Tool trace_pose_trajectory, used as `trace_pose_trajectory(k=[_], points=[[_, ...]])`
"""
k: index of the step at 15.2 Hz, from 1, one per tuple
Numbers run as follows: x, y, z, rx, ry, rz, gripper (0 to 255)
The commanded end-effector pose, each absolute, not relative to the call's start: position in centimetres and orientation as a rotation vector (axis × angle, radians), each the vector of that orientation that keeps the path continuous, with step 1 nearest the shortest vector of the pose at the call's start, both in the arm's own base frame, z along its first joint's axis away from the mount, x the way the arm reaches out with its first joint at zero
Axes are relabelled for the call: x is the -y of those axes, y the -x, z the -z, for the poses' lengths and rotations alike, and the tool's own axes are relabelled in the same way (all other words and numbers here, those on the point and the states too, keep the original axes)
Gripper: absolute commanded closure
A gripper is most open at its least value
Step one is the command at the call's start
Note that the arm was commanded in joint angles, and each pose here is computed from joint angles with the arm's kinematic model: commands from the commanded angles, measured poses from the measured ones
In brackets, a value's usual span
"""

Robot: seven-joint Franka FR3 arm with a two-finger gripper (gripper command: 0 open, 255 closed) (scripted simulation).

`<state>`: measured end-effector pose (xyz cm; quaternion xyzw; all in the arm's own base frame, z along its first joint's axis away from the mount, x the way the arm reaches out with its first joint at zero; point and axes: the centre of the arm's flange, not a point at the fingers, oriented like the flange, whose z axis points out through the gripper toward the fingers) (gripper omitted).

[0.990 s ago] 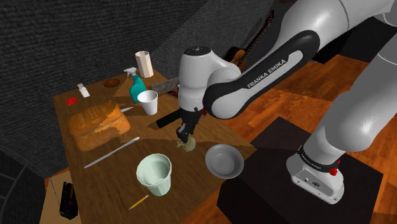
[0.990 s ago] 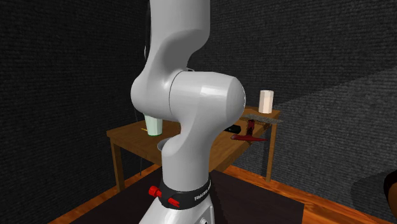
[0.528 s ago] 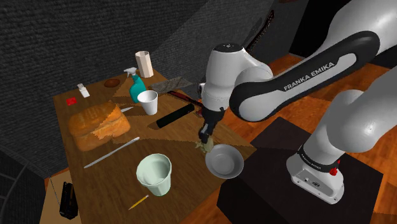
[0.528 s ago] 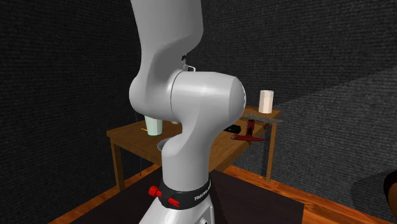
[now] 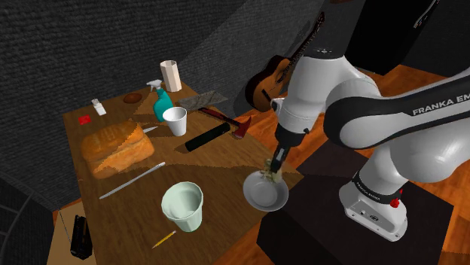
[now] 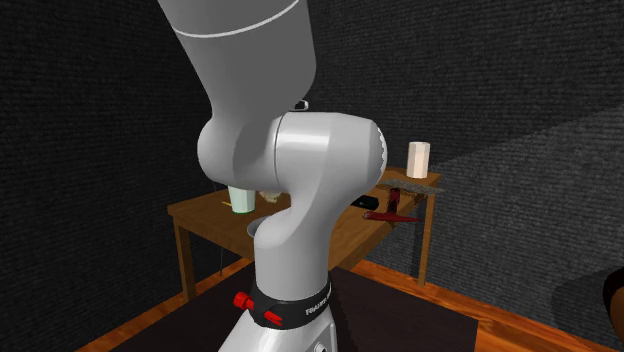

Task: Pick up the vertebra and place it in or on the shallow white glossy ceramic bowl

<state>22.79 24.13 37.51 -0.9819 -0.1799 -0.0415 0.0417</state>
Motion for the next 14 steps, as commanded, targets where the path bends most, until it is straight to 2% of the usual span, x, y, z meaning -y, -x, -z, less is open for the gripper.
trace_pose_trajectory(k=[1, 14], points=[[-23.7, -22.3, -36.8, 0.551, 3.004, 0.126, 255], [-23.7, -22.3, -30.0, 0.551, 3.004, 0.126, 255]])
